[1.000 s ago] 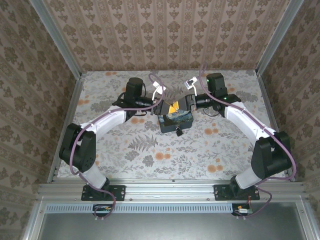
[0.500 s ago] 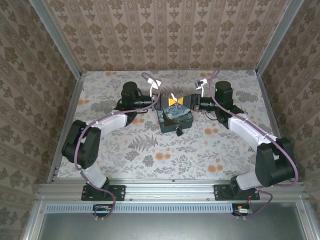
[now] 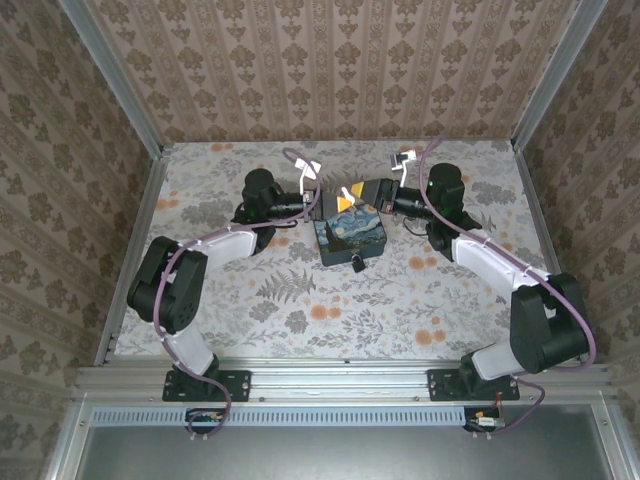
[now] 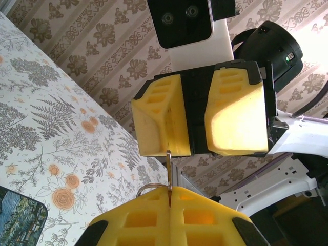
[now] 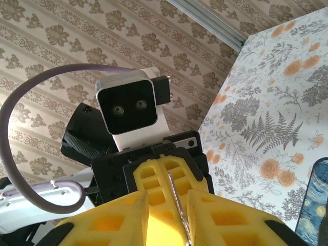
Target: Unlock a padlock with a key
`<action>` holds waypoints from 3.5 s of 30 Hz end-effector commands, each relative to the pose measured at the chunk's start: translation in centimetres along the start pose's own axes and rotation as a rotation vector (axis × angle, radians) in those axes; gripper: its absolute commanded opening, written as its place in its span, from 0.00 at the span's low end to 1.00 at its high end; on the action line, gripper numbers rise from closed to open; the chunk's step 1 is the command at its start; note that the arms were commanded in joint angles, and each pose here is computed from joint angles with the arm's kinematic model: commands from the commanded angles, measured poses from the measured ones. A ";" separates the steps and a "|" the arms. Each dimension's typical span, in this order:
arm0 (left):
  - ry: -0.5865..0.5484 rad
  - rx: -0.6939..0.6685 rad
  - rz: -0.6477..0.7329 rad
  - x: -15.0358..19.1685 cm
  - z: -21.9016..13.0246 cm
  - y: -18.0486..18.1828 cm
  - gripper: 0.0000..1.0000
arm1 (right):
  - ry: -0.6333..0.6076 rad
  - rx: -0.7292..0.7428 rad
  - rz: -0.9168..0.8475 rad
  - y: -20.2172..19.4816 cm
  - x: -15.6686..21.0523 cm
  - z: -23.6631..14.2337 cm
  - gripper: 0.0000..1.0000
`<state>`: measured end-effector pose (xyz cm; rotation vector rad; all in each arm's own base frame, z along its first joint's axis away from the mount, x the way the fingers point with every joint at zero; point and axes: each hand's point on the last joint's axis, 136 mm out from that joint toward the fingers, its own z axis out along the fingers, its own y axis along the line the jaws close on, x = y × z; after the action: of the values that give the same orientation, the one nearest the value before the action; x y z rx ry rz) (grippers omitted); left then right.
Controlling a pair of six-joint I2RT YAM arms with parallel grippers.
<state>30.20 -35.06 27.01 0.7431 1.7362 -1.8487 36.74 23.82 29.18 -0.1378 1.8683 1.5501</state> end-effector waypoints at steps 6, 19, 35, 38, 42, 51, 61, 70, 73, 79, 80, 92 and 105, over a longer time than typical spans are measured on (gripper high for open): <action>-0.034 0.036 0.061 -1.2 -0.4 -1.9 0.00 | 0.012 -0.016 0.014 -0.6 0.7 0.2 0.25; -0.040 0.028 0.064 -1.4 -0.5 -1.8 0.00 | 0.028 -0.041 0.019 -0.1 1.5 0.3 0.23; -0.057 0.036 0.073 -1.8 -0.7 -2.2 0.00 | 0.081 -0.098 0.010 1.3 2.4 1.1 0.15; -0.057 0.036 0.070 -1.8 -0.7 -2.2 0.00 | 0.084 -0.110 0.003 1.6 2.5 1.2 0.07; -0.057 0.029 0.064 -1.8 -0.7 -2.1 0.00 | 0.063 -0.157 -0.028 2.7 2.4 0.9 0.01; -0.050 -0.004 0.044 -1.1 -1.5 -1.6 0.27 | 0.085 -0.087 -0.047 1.4 2.6 0.4 0.00; -0.055 -0.024 0.021 -0.9 -2.8 -0.9 0.37 | 0.119 -0.021 -0.064 0.3 2.6 -0.7 0.00; -0.014 -0.008 0.009 -0.6 -2.4 -0.6 0.44 | 0.191 -0.046 -0.063 0.4 3.5 -0.7 0.00; 0.002 -0.005 0.004 -0.4 -2.0 -0.5 0.43 | 0.206 -0.058 -0.059 0.6 3.7 -0.6 0.00; 0.005 0.001 0.004 -0.5 -1.7 -0.4 0.43 | 0.233 -0.056 -0.052 0.5 4.2 -0.3 0.00; 0.006 0.005 0.005 -0.5 -1.6 -0.5 0.43 | 0.235 -0.054 -0.051 0.5 4.3 -0.2 0.00; 0.028 0.024 0.008 -0.1 -1.2 -1.0 0.30 | 0.255 -0.051 -0.050 0.4 4.6 0.2 0.00; 0.010 0.008 0.004 -0.3 -1.0 -0.9 0.00 | 0.261 -0.038 -0.044 0.1 4.7 0.4 0.00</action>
<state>29.66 -33.66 26.99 0.7358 1.7857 -1.8778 33.26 25.39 25.98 -0.3756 2.0306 1.5886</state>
